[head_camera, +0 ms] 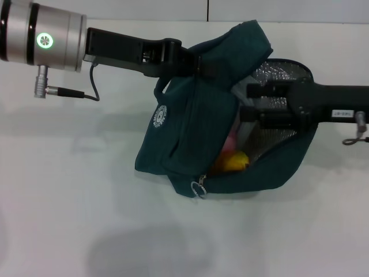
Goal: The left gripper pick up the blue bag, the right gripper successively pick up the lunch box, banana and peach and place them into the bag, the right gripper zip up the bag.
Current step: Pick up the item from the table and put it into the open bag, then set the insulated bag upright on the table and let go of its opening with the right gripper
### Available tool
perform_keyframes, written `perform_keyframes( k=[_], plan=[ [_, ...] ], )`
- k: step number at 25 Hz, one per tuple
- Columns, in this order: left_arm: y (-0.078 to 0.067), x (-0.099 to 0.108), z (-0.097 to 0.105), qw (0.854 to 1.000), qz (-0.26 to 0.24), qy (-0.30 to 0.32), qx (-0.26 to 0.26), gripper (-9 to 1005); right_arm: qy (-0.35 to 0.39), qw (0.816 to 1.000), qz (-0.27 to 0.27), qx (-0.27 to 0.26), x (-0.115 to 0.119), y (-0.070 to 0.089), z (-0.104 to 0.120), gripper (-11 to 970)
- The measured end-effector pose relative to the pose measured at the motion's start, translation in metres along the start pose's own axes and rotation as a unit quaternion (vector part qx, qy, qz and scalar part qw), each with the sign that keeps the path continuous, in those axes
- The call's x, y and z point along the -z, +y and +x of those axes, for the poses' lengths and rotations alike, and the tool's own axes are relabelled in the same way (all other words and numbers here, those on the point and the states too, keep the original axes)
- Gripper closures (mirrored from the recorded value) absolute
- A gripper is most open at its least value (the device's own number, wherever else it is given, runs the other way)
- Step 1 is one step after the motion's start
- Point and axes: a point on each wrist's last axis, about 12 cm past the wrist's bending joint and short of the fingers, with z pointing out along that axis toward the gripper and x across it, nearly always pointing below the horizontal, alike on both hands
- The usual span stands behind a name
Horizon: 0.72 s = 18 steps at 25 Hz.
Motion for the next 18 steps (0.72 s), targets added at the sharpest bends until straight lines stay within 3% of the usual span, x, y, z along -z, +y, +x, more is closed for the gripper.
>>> perform_keyframes(
  k=[2,5,6,7,10,13,18],
  plan=[
    [0.000,0.000,0.000,1.000,0.000,0.000,0.000,906,-0.014,1.000,-0.002,-0.004,0.009,0.002,0.001,375],
    [0.000,0.000,0.000,1.000,0.000,0.000,-0.001,906,-0.044,0.999,-0.009,-0.001,0.028,0.009,0.002,295],
    [0.000,0.000,0.000,1.000,-0.001,0.000,-0.001,906,-0.082,0.996,0.005,0.020,0.059,0.018,0.005,268],
    [0.000,0.000,0.000,1.000,-0.001,0.000,-0.001,906,-0.091,0.995,0.016,0.026,0.070,0.020,0.008,241],
    [0.001,0.001,0.001,1.000,-0.002,0.000,0.000,906,-0.119,0.988,0.088,0.042,0.114,0.027,0.022,239],
    [0.001,0.001,0.001,1.000,-0.002,0.000,0.000,906,-0.110,0.982,0.151,0.029,0.142,0.032,0.043,238],
    [0.001,0.001,0.001,1.000,-0.004,0.001,0.000,905,-0.045,0.978,0.204,-0.009,0.141,0.029,0.079,238]
  ],
)
